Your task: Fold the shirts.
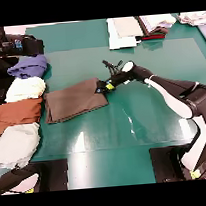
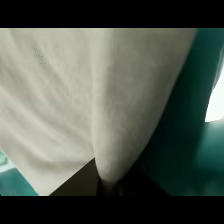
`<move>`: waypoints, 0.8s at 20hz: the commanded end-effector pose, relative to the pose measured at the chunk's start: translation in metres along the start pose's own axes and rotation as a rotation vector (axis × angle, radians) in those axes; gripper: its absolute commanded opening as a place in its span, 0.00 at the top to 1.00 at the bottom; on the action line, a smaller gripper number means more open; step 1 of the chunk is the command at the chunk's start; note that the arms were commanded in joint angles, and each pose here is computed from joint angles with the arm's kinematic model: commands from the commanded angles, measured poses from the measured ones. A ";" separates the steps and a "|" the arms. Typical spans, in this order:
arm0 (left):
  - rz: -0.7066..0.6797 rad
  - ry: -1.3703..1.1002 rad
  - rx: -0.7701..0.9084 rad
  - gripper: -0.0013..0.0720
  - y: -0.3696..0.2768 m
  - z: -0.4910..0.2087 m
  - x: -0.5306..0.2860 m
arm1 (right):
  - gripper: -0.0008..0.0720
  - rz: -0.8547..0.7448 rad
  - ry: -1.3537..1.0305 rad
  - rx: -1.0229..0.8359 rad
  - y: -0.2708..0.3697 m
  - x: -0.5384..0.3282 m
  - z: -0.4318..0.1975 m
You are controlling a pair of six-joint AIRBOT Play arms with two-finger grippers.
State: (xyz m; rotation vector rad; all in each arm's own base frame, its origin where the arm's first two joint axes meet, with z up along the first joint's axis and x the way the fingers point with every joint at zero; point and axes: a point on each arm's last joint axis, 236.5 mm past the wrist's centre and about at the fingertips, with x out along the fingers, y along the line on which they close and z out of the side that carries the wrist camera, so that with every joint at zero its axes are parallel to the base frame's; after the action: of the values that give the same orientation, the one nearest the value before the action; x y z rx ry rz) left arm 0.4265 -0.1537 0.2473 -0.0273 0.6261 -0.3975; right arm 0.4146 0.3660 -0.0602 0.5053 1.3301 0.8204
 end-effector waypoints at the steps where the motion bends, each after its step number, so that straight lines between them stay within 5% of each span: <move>1: -0.059 0.009 0.028 0.95 -0.029 -0.004 0.002 | 0.97 -0.019 -0.096 -0.099 0.014 -0.030 0.040; 4: -0.138 0.016 0.093 0.95 -0.074 -0.010 0.002 | 0.97 -0.190 -0.217 -0.181 -0.018 -0.132 0.071; 8: -0.198 -0.003 0.129 0.95 -0.107 -0.010 0.000 | 0.97 -0.403 -0.410 -0.065 -0.095 -0.296 0.062; 16: -0.210 -0.045 0.063 0.95 -0.111 0.001 -0.001 | 0.97 -0.744 -0.794 0.486 -0.249 -0.542 -0.106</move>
State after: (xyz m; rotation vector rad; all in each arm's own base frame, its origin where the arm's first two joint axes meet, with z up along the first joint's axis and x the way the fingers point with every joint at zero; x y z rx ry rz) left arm 0.3855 -0.2532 0.2593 -0.0122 0.5863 -0.6206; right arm 0.4184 -0.1387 0.0867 0.4823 0.8813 -0.0893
